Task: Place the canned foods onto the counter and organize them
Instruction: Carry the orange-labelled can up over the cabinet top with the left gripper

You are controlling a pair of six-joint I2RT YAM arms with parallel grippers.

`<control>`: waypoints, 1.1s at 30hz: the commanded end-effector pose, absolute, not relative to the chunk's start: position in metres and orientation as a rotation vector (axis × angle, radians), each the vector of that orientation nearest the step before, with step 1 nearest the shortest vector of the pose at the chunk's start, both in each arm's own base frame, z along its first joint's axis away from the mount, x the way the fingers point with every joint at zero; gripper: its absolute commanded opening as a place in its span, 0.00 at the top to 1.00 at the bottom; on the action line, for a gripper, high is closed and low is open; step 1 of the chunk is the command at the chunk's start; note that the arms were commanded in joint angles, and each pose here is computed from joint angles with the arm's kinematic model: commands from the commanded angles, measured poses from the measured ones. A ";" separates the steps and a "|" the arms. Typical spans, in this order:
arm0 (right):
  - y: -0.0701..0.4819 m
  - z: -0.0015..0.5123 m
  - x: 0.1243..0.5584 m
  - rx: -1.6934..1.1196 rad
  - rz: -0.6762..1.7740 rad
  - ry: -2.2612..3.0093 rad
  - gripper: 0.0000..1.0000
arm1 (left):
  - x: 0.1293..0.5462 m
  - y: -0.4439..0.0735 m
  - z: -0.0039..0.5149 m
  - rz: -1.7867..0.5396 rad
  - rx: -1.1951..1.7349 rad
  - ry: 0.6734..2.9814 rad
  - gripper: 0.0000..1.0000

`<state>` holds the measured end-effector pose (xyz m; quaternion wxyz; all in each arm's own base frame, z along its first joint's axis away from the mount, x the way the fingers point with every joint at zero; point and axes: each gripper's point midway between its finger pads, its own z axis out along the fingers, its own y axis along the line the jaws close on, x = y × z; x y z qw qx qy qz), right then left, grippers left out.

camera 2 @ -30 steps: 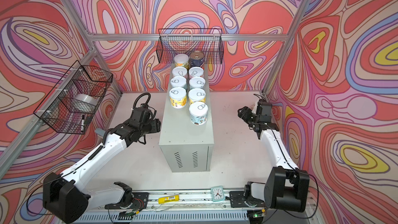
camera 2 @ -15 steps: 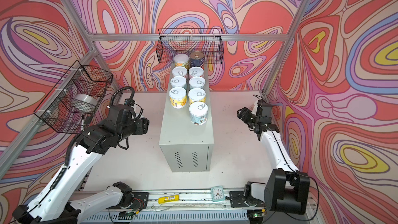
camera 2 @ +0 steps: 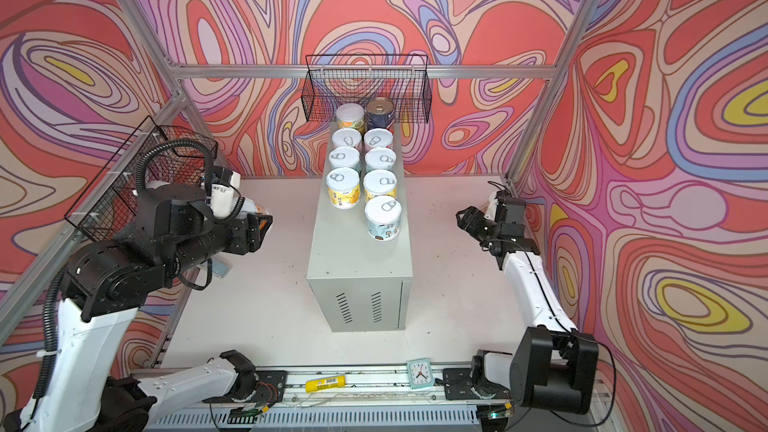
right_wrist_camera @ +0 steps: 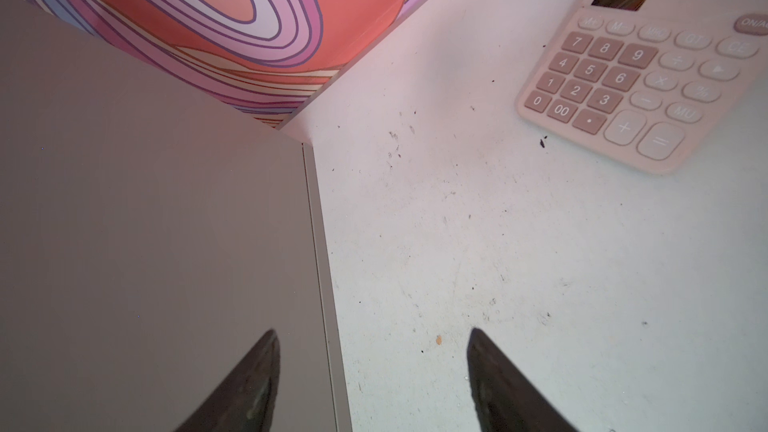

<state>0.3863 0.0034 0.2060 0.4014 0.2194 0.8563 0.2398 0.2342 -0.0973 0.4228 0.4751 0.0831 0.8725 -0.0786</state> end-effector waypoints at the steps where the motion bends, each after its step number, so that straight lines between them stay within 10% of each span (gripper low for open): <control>1: 0.005 0.219 0.388 0.513 0.601 2.150 0.27 | 0.233 -0.119 0.435 -0.245 0.304 2.104 1.00; 33: 0.023 0.258 0.365 0.416 0.698 2.083 0.29 | 0.259 -0.266 0.418 -0.322 0.715 2.104 1.00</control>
